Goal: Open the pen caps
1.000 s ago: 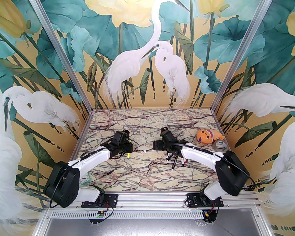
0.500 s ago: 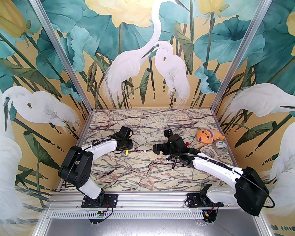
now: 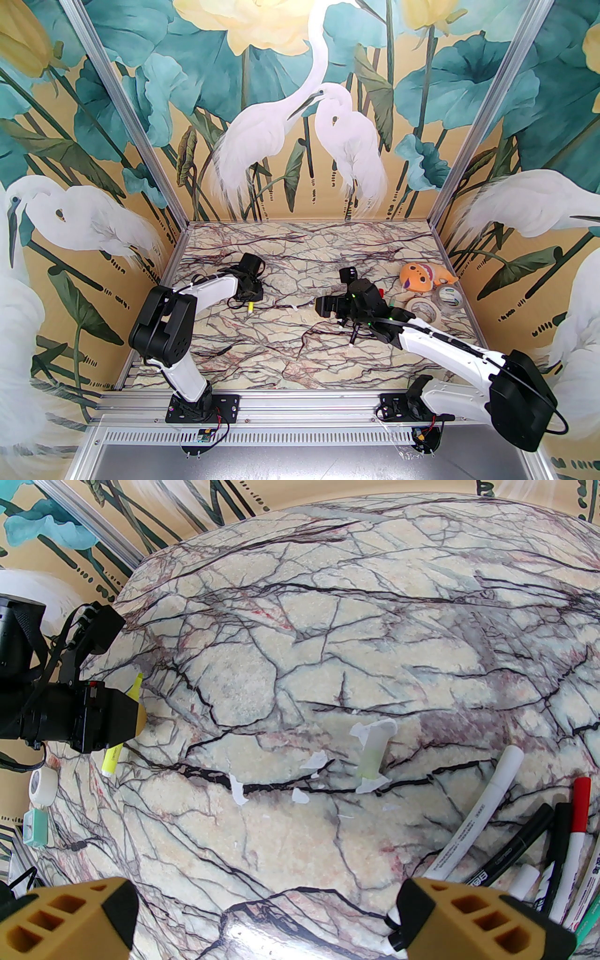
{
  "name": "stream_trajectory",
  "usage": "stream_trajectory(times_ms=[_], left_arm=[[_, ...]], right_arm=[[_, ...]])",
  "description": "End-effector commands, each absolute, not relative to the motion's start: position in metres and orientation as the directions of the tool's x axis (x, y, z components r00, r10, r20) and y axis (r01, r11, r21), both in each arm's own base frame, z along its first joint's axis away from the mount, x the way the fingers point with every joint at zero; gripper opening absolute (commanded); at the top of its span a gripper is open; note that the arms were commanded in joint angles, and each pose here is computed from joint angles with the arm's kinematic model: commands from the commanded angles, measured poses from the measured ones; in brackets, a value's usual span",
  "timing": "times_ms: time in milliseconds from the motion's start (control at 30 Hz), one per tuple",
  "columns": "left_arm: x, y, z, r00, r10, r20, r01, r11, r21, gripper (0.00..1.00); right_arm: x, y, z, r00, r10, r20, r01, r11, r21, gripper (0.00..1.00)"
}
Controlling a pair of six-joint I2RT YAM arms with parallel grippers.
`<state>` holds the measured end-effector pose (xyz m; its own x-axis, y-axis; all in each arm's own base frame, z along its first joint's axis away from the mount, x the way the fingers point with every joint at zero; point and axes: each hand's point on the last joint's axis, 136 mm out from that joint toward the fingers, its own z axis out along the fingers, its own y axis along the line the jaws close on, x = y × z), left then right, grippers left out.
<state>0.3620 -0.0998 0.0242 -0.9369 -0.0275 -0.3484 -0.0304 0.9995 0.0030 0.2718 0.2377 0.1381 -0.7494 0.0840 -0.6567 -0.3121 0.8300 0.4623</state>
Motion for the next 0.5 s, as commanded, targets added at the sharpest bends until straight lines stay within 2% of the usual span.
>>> stream_trajectory(times_ms=[0, 467], left_arm=[[0.3549, -0.0988, 0.0146, -0.958, -0.036, -0.286, -0.038, 0.999, 0.0, 0.23], [0.3575, -0.0987, 0.0163, -0.96, -0.044, -0.276, -0.046, 0.999, 0.003, 0.35]], right_arm=[[0.2728, 0.2362, 0.1431, -0.738, 0.116, -0.665, -0.298, 0.828, 0.475, 0.99], [0.2725, 0.2343, 0.1375, -0.745, 0.122, -0.655, -0.282, 0.833, 0.476, 0.99]])
